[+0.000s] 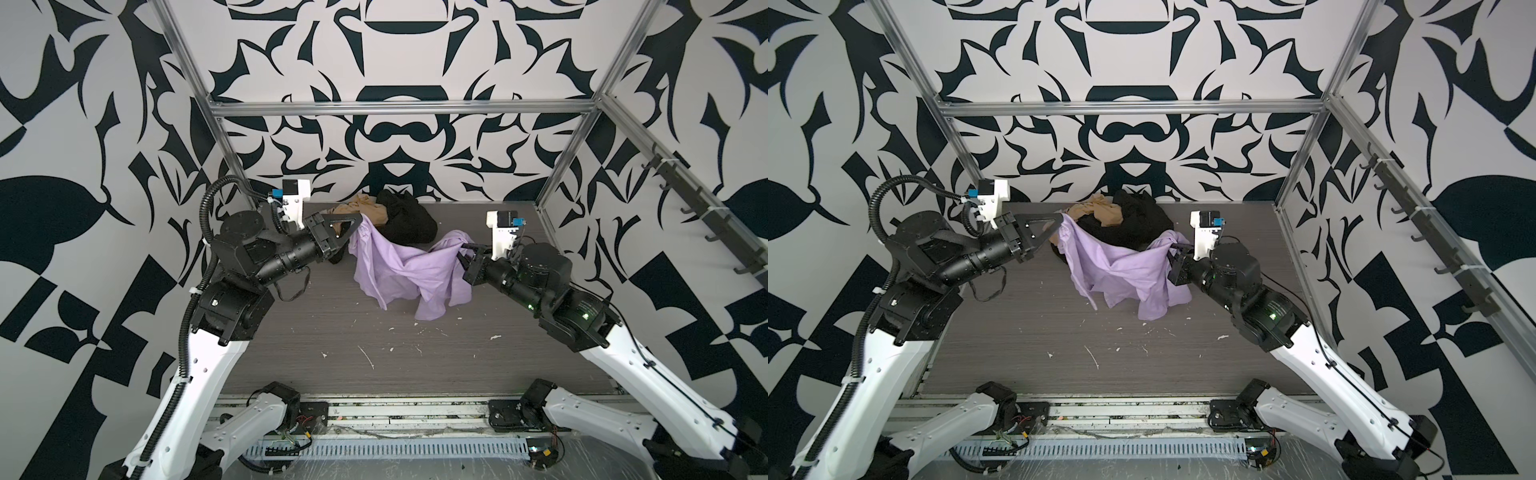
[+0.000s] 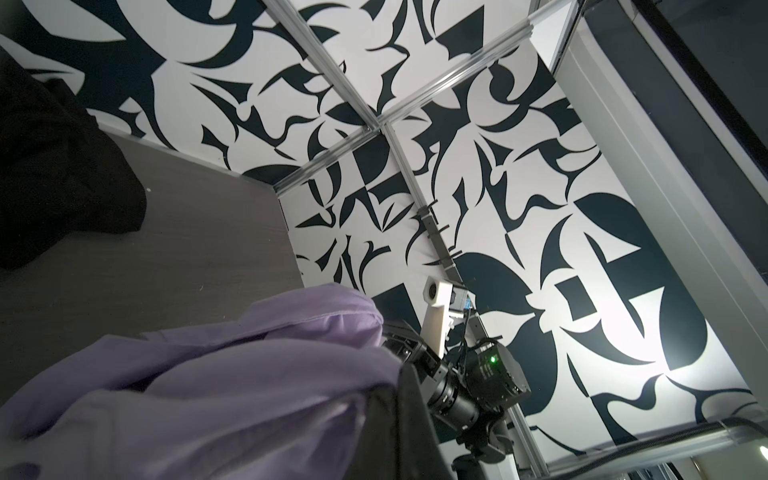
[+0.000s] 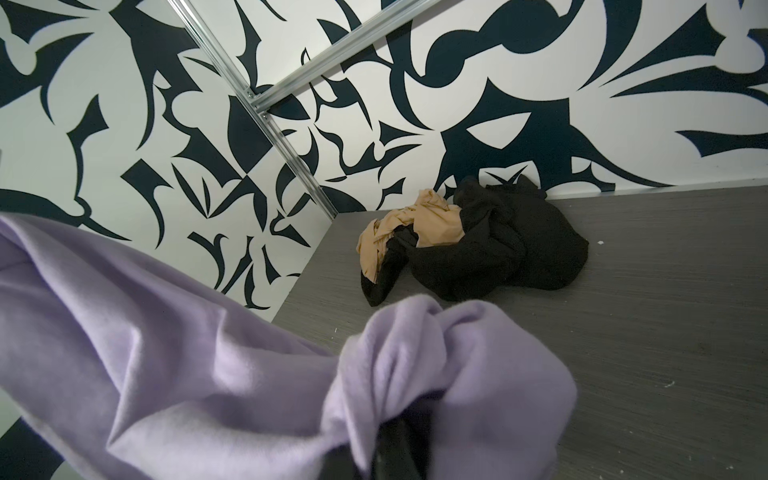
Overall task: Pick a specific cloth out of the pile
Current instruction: 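Lift the lavender cloth with both grippers and pull it toward the robot, then lower the lavender cloth onto the table nearer the robot with both grippers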
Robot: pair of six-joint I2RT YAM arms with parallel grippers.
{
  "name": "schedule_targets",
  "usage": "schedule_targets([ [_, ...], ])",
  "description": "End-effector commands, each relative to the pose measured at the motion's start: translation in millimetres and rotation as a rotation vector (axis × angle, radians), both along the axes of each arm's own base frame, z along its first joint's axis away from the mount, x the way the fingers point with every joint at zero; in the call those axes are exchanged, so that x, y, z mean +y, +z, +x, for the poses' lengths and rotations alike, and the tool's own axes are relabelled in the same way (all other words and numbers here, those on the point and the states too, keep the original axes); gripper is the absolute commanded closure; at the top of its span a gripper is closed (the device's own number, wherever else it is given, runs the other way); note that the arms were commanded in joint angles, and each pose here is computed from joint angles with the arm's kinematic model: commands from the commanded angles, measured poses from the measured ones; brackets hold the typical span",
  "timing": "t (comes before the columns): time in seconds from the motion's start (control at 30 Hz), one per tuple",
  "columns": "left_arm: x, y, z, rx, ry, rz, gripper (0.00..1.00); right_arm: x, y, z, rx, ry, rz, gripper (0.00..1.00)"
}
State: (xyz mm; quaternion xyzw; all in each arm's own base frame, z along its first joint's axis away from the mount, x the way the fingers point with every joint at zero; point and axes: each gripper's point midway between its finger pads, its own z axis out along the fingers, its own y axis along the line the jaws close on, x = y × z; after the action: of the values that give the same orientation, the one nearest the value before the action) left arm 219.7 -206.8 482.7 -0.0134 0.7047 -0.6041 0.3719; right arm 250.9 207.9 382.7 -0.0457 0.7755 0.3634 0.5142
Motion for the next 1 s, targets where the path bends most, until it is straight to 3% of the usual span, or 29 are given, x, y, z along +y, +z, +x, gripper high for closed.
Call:
schedule_targets([
  [0.0, 2.9, -17.1, -5.4, 0.029, 0.024, 0.03, 1.0, -2.6, 23.5, -10.6, -0.023, 0.014, 0.094, 1.0],
  [0.3, 1.2, -73.1, 4.1, 0.125, 0.048, 0.11, 1.0, 8.9, -27.6, 0.7, 0.069, 0.008, 0.061, 1.0],
  [0.53, 1.4, -139.3, 14.8, 0.222, 0.074, 0.202, 1.0, 10.5, -88.8, 18.8, 0.136, -0.049, -0.058, 1.0],
  [0.73, 0.5, -169.4, 22.8, 0.258, 0.081, 0.276, 1.0, 15.6, -125.1, 28.2, 0.175, -0.049, -0.166, 1.0],
  [0.97, -10.0, -210.9, 20.5, 0.346, 0.004, 0.33, 1.0, 13.5, -160.7, 27.4, 0.235, -0.039, -0.277, 1.0],
])
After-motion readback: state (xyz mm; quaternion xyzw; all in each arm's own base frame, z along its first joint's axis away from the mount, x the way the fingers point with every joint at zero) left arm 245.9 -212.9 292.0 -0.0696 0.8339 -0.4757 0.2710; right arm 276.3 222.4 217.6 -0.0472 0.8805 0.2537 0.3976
